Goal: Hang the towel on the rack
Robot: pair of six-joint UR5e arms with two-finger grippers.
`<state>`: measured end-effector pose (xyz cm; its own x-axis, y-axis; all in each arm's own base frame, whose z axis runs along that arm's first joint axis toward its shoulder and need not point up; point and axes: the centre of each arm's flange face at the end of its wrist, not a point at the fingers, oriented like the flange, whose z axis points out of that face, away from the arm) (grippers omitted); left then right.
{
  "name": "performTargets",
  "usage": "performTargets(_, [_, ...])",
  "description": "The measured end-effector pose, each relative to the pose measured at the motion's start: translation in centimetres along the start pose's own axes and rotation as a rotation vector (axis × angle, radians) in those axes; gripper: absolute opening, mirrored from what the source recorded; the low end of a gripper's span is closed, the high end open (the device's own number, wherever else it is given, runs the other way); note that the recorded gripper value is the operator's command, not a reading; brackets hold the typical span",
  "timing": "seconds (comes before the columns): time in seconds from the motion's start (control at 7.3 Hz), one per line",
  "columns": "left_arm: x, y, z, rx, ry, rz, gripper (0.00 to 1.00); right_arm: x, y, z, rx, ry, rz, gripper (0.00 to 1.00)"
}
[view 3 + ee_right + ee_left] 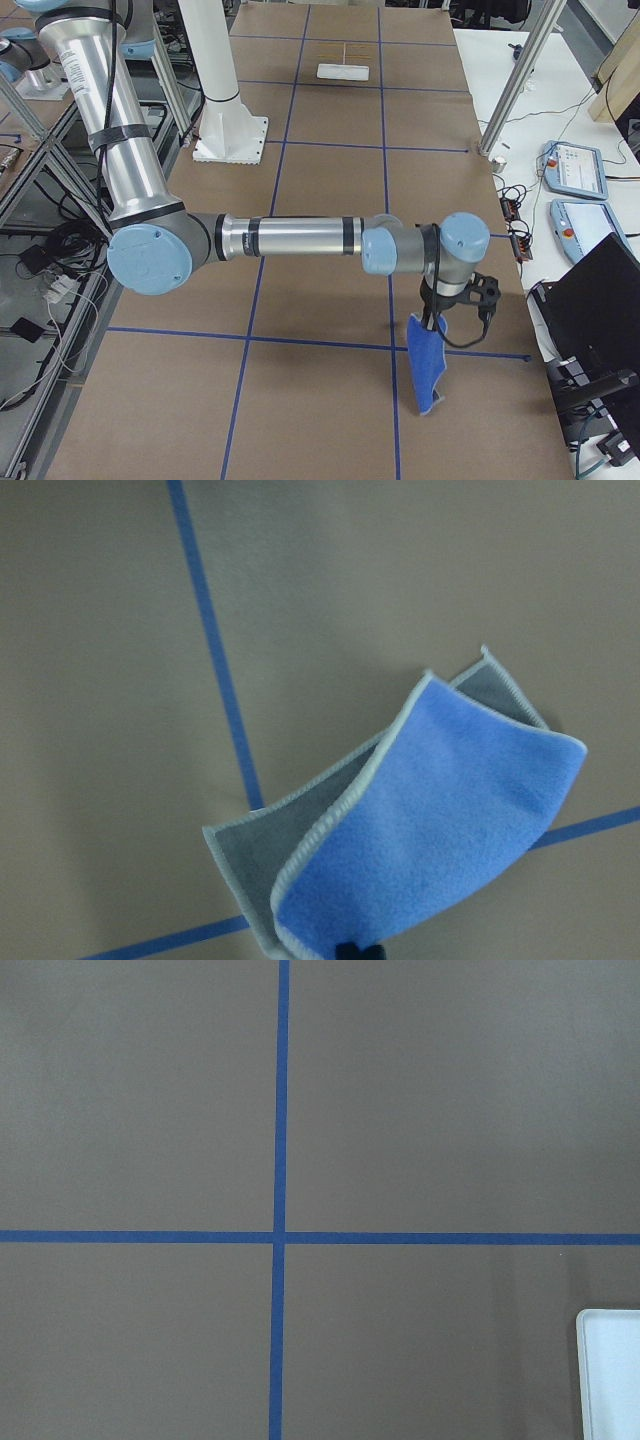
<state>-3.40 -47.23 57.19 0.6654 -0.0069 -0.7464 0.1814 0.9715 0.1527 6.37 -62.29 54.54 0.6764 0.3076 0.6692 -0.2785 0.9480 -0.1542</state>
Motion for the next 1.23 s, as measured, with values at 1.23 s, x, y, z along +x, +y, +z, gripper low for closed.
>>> performTargets(1.23, [32.8,-13.3,1.3,-0.113,0.251,-0.318,0.98,-32.8,17.1,-13.5,0.056,-0.313,-0.176,0.0])
